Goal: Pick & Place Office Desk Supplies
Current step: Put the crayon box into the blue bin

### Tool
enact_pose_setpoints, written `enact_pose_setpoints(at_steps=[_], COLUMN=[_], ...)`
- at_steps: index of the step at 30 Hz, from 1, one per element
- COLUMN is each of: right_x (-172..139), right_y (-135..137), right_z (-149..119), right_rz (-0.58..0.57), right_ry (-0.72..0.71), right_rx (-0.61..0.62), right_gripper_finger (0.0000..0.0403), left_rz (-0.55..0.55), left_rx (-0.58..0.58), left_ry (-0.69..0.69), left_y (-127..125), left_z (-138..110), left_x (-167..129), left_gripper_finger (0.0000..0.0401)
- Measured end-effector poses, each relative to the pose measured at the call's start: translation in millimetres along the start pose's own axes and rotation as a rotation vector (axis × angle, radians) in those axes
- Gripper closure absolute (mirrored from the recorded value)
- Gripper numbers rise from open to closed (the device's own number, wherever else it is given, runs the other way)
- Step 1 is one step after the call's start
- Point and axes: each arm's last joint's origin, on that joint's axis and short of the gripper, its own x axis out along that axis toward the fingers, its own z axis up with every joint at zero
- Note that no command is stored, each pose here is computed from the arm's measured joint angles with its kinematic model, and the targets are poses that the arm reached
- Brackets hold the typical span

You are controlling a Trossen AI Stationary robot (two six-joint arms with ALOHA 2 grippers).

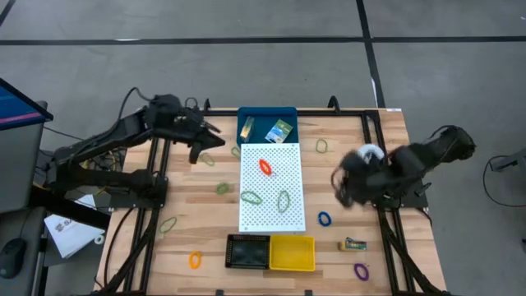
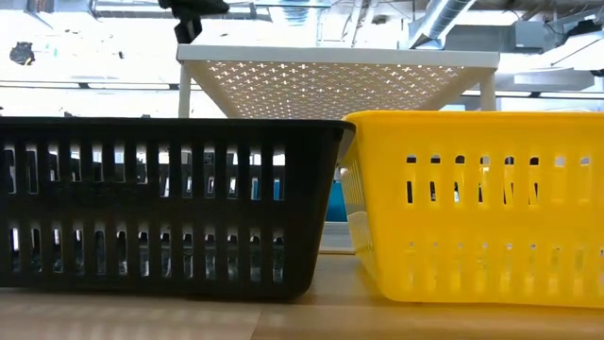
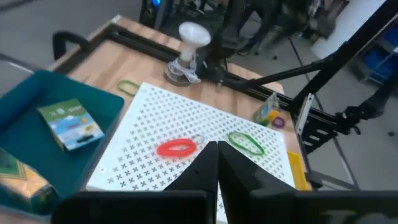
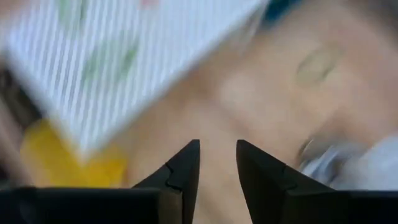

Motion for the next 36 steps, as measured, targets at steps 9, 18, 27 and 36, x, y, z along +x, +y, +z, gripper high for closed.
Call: enact_pose_setpoints(at_steps=[9,18,27,36], right_x=[20,-1,11,47], right_y=[47,35,28,53], right_z=[-90,-141,-125,-128], right_rz=[0.329,0.284,0.159,0.119], right_ry=[0.327,0.344,0.287,0.286], right_rx=[-0.031,-0.210,-0.308,-0.394], right_gripper_finger=[0.0300,0.0291,0.0179,0.0088], left_rz=[0.066,0.105,0.103,0.096], left_rx=[0.064,0.130,0.149,0.144], left_ry=[-0.019,0.044,0.053,0.008], left_y=[-25,-46,-54,-57], left_z=[-5,-16,-19,-16], left_x=[1,25,41,32], left_gripper_finger=[0.0351,0.0248,0.0172,0.0168])
